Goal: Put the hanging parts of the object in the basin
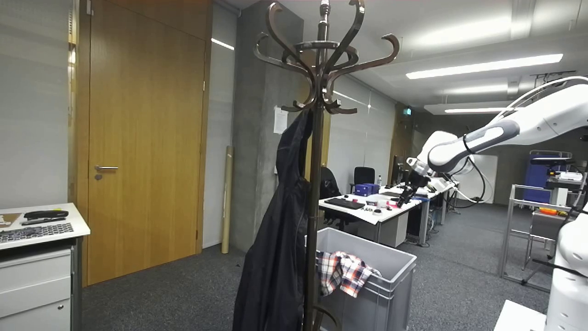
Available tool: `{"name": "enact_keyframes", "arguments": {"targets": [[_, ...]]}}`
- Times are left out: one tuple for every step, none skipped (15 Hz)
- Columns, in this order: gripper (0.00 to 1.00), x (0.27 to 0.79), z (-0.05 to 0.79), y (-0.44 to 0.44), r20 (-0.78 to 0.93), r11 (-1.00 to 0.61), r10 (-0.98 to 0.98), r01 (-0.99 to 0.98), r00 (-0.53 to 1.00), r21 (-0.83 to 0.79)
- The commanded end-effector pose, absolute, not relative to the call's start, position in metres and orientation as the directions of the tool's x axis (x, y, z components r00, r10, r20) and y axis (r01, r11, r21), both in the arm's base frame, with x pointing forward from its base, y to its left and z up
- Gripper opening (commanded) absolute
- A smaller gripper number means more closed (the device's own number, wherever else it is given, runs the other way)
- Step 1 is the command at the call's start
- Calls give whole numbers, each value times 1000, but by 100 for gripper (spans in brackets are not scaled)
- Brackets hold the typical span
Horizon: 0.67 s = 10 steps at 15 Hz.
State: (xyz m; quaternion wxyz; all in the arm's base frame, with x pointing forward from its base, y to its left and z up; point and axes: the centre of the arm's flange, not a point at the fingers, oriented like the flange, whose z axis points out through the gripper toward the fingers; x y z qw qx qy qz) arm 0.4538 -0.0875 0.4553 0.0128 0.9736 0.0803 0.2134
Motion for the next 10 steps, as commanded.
{"name": "enact_keyframes", "arguments": {"targets": [[100,472,443,-70,451,-985,167,164,876,47],[100,476,439,-65,460,-984,172,170,871,45],[100,479,436,-61,466,-984,174,176,868,39],[100,483,433,-56,469,-983,177,180,866,37],[100,486,430,-52,470,-982,178,185,865,31],[100,489,426,-48,470,-982,178,188,865,26],[100,492,422,-44,466,-981,180,193,866,22],[100,495,419,-40,463,-980,181,196,867,16],[100,498,416,-36,458,-980,182,200,870,8],[100,501,412,-32,452,-979,183,205,873,-1]]}}
